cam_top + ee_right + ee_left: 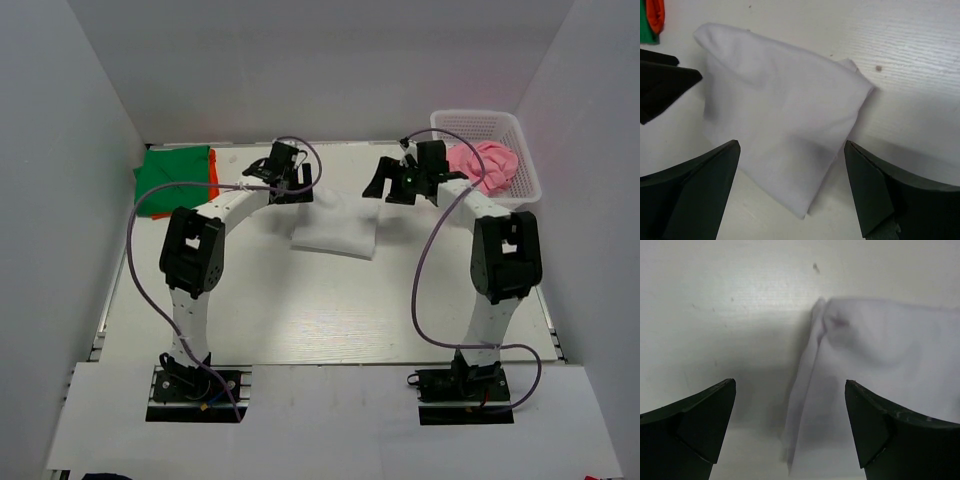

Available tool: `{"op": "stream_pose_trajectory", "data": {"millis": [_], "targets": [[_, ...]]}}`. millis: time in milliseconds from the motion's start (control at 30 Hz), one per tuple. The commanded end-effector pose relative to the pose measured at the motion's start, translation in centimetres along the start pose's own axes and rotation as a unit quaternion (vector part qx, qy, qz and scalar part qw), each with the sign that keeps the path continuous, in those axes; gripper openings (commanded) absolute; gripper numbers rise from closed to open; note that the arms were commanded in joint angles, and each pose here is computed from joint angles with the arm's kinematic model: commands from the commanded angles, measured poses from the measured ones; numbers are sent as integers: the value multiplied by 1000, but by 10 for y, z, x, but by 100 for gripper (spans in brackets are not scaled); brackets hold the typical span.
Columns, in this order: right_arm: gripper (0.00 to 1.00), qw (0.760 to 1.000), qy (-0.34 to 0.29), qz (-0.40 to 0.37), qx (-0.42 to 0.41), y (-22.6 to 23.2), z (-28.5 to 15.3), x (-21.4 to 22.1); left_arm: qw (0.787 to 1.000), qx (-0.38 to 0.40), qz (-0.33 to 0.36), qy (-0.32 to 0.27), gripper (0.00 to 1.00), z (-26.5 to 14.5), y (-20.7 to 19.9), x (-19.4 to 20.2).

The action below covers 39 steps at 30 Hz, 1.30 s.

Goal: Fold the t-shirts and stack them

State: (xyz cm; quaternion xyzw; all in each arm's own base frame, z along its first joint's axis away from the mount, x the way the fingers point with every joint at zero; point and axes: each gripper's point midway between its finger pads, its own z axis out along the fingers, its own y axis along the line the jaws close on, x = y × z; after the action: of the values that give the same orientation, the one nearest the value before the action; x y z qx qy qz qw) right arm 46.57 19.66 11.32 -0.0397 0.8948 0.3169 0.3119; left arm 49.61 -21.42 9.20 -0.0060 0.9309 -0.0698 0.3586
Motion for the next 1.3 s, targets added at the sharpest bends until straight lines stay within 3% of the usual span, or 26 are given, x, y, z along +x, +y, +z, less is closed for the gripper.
{"op": "stream_pose_trajectory", "data": {"millis": [0, 233, 600, 733, 833, 933, 967, 1000, 1133, 1267], "targets": [[90, 999, -33, -16, -39, 27, -24, -6, 997, 67, 20, -28, 100, -34, -23, -3], [90, 999, -24, -6, -45, 29, -43, 22, 998, 52, 38, 3, 100, -11, -24, 25], [90, 999, -18, -17, -38, 35, -76, 45, 998, 28, 44, 47, 81, 36, -24, 56], [90, 998, -45, -36, -5, 31, -91, 42, 995, 33, 43, 80, 68, 44, -24, 75], [90, 996, -56, -27, 66, 6, -98, 43, 993, 53, 56, 86, 51, 41, -30, 85], [90, 994, -59, -16, 86, -3, -104, 48, 991, 82, 72, 79, 24, 34, -37, 82], [90, 994, -68, -16, 85, -1, -107, 45, 990, 89, 79, 74, 4, 33, -40, 78], [90, 994, -67, -15, 84, -2, -107, 48, 990, 89, 84, 76, 0, 31, -41, 75], [90, 992, -80, -19, 97, -8, -115, 49, 994, 46, 79, 55, 0, 17, -21, 55], [90, 989, -91, -21, 116, -14, -121, 46, 993, -53, 103, -17, 0, -12, 22, 4]]}}
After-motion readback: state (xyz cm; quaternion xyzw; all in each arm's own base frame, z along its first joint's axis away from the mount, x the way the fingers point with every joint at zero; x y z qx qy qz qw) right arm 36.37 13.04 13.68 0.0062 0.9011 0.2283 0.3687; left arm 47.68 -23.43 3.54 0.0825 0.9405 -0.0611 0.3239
